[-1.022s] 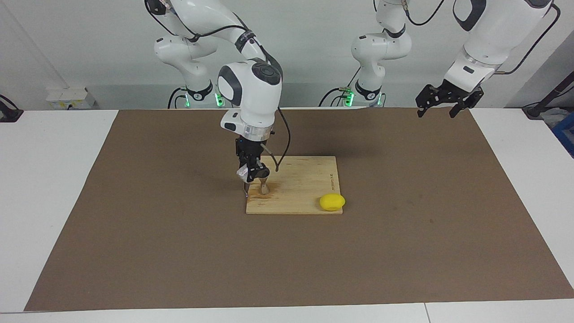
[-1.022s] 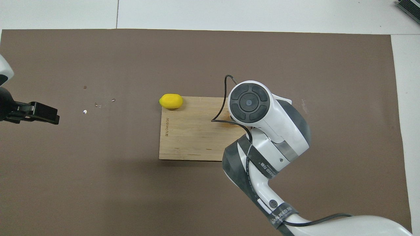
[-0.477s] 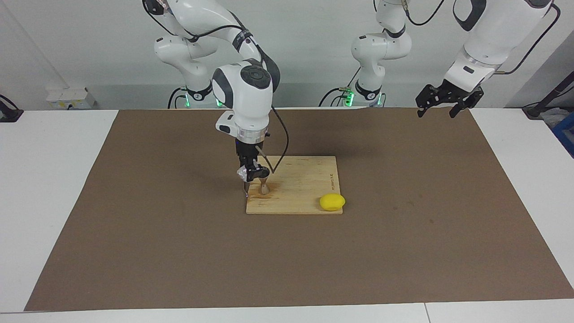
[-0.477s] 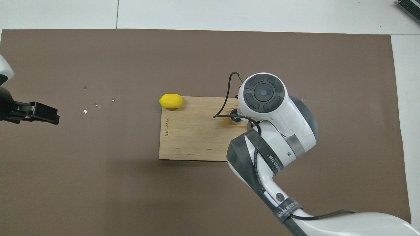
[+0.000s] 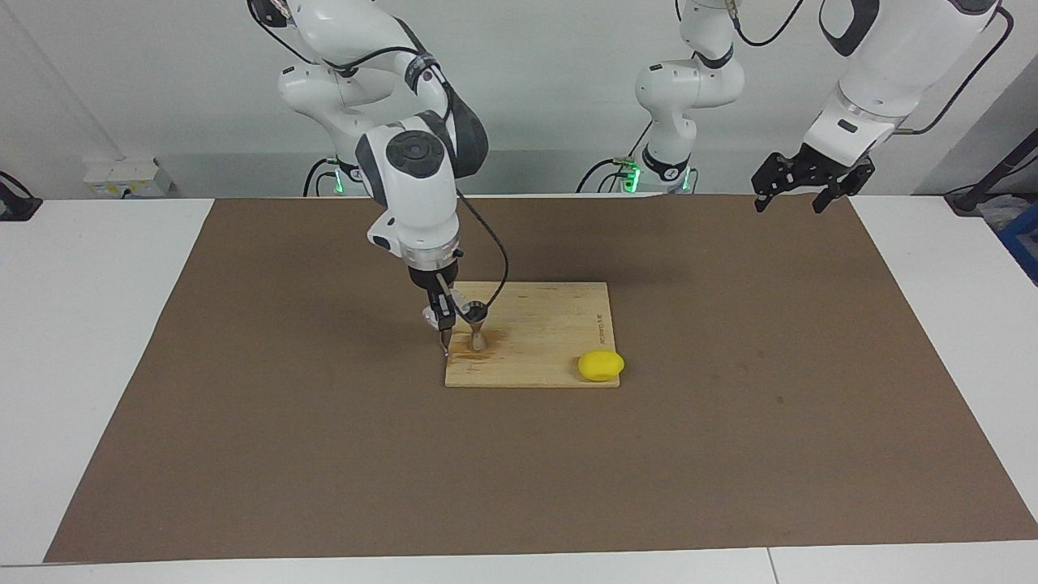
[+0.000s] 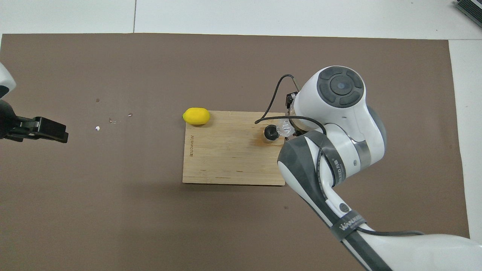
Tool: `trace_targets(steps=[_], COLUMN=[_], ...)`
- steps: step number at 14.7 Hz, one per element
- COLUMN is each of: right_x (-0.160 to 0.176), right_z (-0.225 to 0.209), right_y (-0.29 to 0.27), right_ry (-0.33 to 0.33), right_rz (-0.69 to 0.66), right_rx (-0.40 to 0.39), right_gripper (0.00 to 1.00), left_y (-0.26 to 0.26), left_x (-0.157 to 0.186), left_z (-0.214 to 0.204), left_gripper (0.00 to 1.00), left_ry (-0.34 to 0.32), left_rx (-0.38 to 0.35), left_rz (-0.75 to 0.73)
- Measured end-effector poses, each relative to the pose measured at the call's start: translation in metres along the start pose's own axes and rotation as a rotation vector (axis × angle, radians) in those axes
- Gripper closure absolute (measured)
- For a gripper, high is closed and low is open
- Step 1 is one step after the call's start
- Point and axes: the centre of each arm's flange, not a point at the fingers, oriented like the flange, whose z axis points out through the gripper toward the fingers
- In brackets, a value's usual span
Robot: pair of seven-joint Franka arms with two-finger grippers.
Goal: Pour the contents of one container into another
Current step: 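Carry the clear cup back away from the board with the right gripper, then set the clear cup on the table and open the right gripper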
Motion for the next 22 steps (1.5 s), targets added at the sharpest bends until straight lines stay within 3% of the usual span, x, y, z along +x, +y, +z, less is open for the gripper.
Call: trace_targets(steps=[4, 6, 11, 18, 22], right_x=[0.05, 0.095, 0.196, 0.298, 0.32], right_z=[0.003, 0.012, 0.056, 0.126, 0.153], right_y=[-0.003, 0.0, 0.032, 0.09, 0.103], right_ry=[-0.191, -0.306, -0.494, -0.605, -0.66], right_rz=[0.11, 0.153, 0.21, 0.174, 0.193], right_rx=[-0.019, -0.02, -0.011, 0.023, 0.025], right_gripper=[0.5, 0.5, 0.5, 0.5, 0.5], left_y=[0.0, 0.0, 0.0, 0.0, 0.0], left_x=[0.0, 0.0, 0.0, 0.0, 0.0], left_z=[0.0, 0.0, 0.0, 0.0, 0.0], left_gripper=[0.0, 0.0, 0.0, 0.0, 0.0], left_ry=[0.0, 0.0, 0.0, 0.0, 0.0], left_rx=[0.0, 0.0, 0.0, 0.0, 0.0], left_rz=[0.0, 0.0, 0.0, 0.0, 0.0])
